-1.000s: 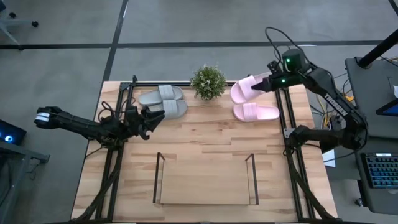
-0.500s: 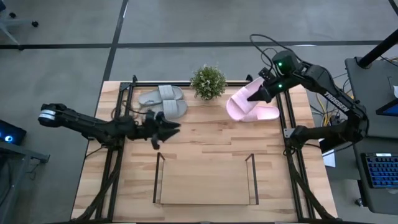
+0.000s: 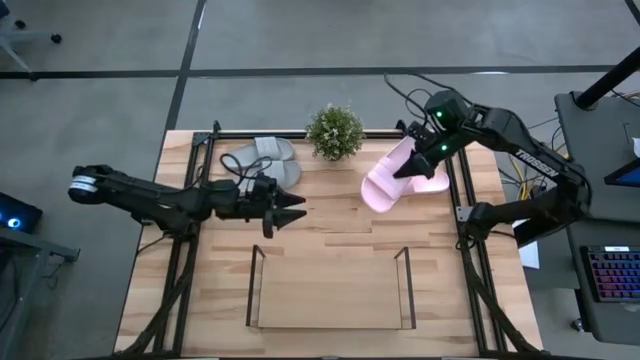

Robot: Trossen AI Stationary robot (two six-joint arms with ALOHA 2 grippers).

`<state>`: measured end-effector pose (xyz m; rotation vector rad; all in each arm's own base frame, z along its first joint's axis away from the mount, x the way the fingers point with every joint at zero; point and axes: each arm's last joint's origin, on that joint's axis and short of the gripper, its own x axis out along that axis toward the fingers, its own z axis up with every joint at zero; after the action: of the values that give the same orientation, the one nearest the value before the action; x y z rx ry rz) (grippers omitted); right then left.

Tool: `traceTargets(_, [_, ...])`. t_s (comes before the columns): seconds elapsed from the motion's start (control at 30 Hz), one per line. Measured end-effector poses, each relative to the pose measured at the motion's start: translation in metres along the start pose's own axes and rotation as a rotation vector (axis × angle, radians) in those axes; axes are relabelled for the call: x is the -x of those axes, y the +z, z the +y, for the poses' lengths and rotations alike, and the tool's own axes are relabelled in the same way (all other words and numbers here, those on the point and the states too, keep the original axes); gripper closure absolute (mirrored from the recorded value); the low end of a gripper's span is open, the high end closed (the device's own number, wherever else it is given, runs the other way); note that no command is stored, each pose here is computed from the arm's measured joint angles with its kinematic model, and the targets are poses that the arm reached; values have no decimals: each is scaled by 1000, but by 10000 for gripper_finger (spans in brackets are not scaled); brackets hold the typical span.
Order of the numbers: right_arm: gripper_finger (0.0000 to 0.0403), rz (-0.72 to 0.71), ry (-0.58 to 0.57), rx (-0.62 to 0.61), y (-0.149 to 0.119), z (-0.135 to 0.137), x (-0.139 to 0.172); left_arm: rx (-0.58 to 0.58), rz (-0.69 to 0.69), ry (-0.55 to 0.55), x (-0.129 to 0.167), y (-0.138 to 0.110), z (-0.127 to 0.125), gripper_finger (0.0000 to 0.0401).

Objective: Pick and place slides into the shelf
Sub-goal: Put the top pink slide on the shelf

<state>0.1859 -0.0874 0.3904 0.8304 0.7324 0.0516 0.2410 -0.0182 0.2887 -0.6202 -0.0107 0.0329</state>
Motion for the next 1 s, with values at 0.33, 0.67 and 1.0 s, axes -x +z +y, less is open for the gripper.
traceTargets(0.33, [392, 47, 25, 97, 10, 26, -17, 134, 47, -77, -21, 10, -9, 102])
traceTargets(0.67, [392, 106, 54, 149, 16, 41, -36, 408, 81, -74, -47, 12, -13, 102])
traceTargets(1.0, [392, 148, 69, 185, 17, 47, -48, 534, 124, -93, -64, 12, -17, 102])
